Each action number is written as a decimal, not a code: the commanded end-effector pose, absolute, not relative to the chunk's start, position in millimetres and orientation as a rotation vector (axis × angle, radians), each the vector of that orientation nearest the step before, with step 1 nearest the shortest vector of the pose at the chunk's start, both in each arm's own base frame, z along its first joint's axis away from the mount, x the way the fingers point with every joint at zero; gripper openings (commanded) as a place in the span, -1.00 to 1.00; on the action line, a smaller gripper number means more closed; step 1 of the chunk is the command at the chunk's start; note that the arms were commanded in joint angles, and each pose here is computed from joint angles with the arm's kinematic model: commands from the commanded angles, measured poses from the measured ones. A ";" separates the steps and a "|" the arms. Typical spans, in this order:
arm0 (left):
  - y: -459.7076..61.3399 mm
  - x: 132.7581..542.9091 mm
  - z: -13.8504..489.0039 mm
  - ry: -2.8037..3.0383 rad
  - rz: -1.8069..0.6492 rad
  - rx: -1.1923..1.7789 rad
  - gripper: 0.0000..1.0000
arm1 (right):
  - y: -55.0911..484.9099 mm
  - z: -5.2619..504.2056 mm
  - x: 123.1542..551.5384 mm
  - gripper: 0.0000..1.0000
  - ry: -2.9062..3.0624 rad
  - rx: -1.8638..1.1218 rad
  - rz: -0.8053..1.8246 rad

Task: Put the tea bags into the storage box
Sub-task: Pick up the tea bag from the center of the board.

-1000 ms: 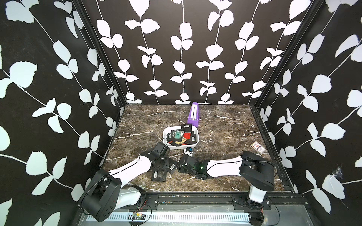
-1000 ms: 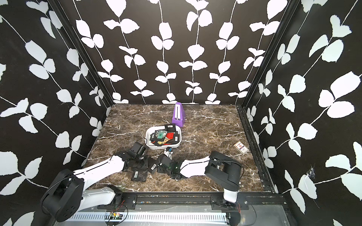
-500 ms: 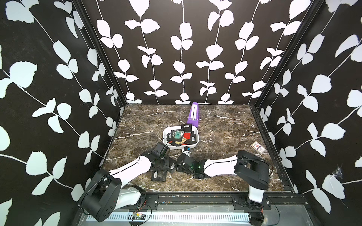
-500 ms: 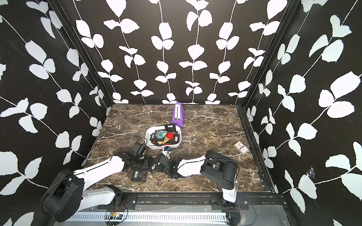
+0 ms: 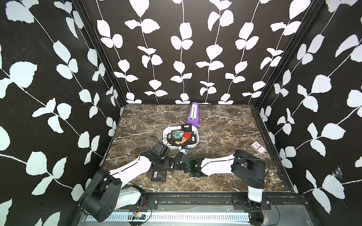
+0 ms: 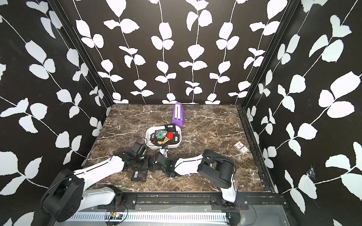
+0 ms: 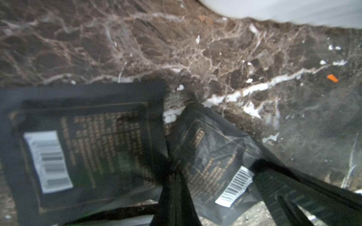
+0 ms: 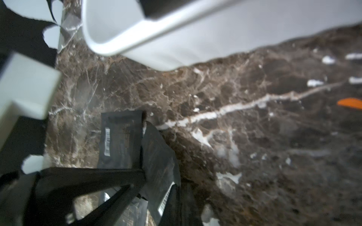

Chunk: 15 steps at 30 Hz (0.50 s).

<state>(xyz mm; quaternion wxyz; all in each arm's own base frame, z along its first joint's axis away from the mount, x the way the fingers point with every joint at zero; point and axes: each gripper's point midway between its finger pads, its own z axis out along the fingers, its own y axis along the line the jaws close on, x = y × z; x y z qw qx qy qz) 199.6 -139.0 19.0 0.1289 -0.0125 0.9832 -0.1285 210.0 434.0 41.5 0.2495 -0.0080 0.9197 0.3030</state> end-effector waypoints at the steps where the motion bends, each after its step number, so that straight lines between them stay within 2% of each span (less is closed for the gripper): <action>1: -138.1 189.6 19.6 2.902 -0.382 0.003 -1.00 | 437.2 58.0 215.9 -1.00 2.462 -0.037 0.806; 8: -149.3 208.1 66.8 2.796 -0.445 0.039 -0.98 | 412.8 89.0 218.5 -1.00 2.424 -0.093 0.695; 15: -141.6 221.7 101.6 2.714 -0.374 0.058 -0.75 | 375.1 142.7 219.2 -1.00 2.360 -0.150 0.630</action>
